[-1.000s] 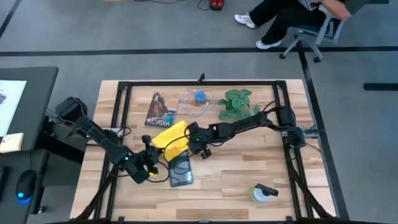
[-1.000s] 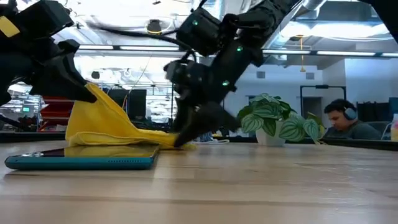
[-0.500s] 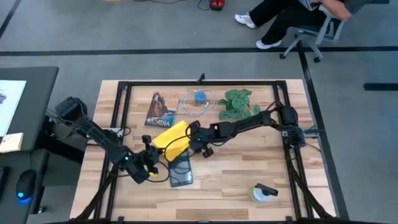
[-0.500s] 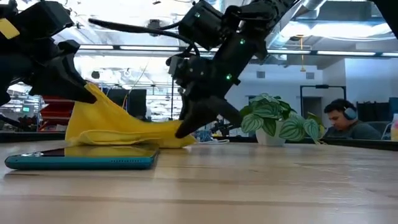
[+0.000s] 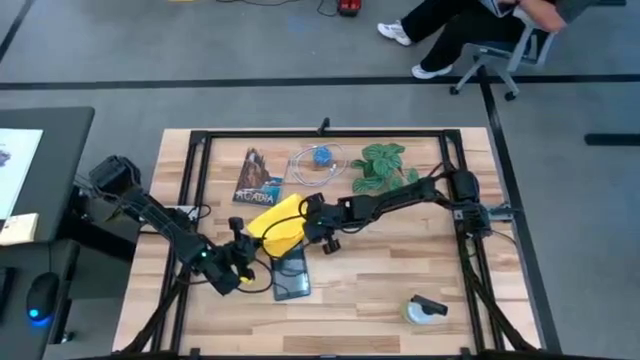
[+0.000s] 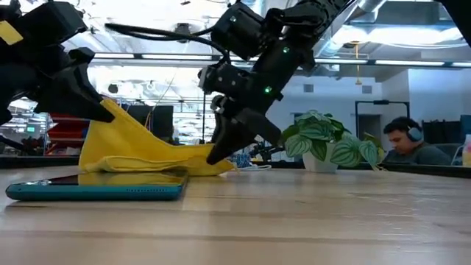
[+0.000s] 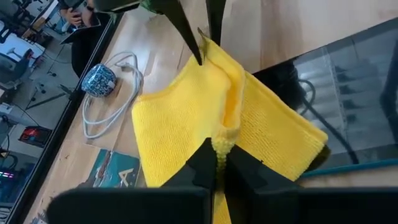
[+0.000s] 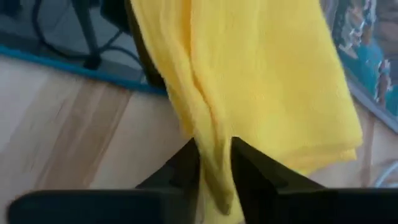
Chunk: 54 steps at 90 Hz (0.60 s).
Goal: Clean tablet
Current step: Prepare the microfiber towel to clean the tablet
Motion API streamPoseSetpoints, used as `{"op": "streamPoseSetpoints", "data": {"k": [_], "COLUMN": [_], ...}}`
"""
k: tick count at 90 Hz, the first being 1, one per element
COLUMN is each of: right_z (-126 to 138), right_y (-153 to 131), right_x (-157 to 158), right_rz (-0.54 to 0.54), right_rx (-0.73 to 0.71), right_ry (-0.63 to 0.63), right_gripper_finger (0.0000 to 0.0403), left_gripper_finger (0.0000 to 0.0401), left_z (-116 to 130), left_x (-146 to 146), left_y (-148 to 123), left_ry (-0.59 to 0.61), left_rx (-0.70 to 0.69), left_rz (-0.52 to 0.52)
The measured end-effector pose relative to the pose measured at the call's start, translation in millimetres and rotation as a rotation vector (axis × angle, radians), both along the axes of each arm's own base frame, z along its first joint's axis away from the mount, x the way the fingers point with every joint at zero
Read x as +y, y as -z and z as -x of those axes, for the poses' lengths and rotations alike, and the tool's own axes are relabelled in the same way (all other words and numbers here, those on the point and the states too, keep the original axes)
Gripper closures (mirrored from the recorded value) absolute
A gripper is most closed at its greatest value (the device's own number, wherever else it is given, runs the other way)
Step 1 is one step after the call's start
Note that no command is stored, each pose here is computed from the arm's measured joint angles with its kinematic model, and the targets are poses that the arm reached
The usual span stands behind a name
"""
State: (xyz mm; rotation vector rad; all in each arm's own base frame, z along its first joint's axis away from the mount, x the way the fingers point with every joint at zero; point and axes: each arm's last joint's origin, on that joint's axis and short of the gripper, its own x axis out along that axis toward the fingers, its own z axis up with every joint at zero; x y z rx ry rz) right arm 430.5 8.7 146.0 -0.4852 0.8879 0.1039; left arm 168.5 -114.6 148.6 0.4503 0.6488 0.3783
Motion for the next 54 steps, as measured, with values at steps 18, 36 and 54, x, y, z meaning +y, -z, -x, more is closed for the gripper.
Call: {"op": "streamPoseSetpoints", "data": {"k": [18,36,54], "right_z": [0.1,0.6,3.8], "right_y": [0.2,0.6,-1.5], "right_x": [-2.4,-3.8,-3.8], "right_rz": [-0.036,-0.051,-0.058], "right_rx": [0.0,0.006,0.036], "right_ry": [0.023,0.017,-0.001], "right_gripper_finger": [0.0242,0.0268,0.0335], "left_gripper_finger": [0.0401,0.0401,0.0401], "left_z": [0.0,0.0,0.0], "left_x": [0.0,0.0,0.0], "left_y": [0.0,0.0,-0.1], "left_ry": [0.0,-0.001,-0.001], "left_rx": [0.0,-0.001,-0.002], "left_rz": [0.001,0.002,0.003]}}
